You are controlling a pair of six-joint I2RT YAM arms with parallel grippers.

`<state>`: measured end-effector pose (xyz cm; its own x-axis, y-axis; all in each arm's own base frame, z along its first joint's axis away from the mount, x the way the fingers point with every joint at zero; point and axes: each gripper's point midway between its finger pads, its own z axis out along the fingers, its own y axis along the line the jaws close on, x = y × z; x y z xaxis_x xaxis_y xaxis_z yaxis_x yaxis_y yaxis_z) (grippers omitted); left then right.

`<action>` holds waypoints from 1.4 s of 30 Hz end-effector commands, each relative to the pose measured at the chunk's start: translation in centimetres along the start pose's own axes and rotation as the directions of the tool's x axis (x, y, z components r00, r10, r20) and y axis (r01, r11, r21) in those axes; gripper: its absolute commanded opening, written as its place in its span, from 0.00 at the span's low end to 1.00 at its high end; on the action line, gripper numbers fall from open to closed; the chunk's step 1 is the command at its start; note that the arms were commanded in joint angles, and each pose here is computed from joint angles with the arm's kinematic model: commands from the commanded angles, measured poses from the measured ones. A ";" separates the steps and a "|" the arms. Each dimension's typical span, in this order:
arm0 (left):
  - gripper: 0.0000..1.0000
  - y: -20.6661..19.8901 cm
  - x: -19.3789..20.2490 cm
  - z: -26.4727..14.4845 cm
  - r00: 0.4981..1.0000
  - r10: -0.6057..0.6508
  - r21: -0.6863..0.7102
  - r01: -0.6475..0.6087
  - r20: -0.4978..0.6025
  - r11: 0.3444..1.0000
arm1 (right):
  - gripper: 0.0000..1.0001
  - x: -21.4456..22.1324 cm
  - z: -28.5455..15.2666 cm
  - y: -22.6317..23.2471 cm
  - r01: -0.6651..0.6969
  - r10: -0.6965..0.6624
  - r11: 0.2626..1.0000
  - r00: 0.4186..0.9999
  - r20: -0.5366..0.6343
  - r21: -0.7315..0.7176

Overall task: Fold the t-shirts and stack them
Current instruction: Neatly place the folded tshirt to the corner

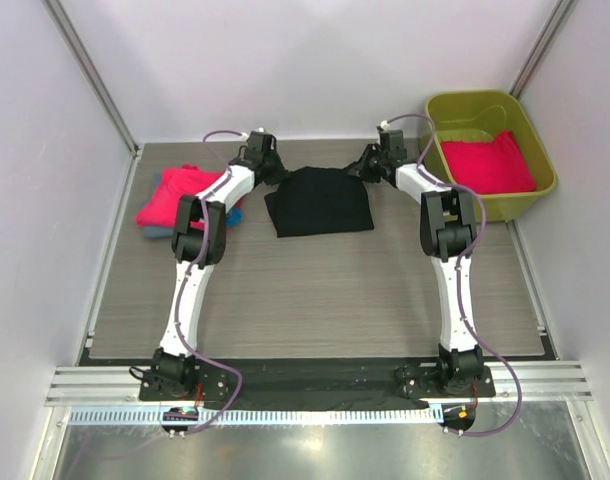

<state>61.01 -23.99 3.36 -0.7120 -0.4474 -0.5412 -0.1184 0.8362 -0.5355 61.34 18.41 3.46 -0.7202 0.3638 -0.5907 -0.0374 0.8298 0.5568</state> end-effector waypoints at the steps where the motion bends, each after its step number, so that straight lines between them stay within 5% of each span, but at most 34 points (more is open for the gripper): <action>1: 0.00 -1.2 0.6 -3.7 0.998 0.046 0.021 -0.045 -0.047 0.999 | 0.01 0.3 -3.3 5.2 0.060 -0.061 0.997 0.998 -0.019 -0.053; 7: 0.00 -3.5 -0.1 -12.5 0.996 0.090 0.106 -0.092 0.027 0.990 | 0.01 0.7 -10.4 11.0 0.107 -0.100 0.984 0.993 0.056 -0.142; 14: 0.00 -2.6 2.2 -24.5 0.990 0.124 0.129 -0.132 0.069 0.983 | 0.01 7.2 -17.7 18.4 0.207 -0.192 0.962 0.976 0.100 -0.176; 25: 0.00 4.8 -0.7 -39.9 0.958 0.113 -0.121 -0.083 0.263 0.989 | 0.01 10.5 -27.1 33.4 0.284 -0.211 0.884 0.951 0.227 -0.372; 31: 0.00 11.0 -7.0 -42.3 0.917 0.050 -0.301 0.078 0.395 0.950 | 0.01 11.9 -25.0 40.0 0.329 -0.264 0.842 0.942 0.207 -0.427; 42: 0.00 17.6 -17.1 -44.1 0.820 -0.099 -0.315 0.324 0.564 0.892 | 0.01 15.1 -18.3 45.2 0.330 -0.290 0.824 0.944 0.158 -0.460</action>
<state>39.29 10.17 27.71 -0.3000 -0.6254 -0.7203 -0.5671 0.7241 -0.3925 35.74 52.66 27.91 -0.5855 0.1275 -0.8006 -0.5740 0.6322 0.5204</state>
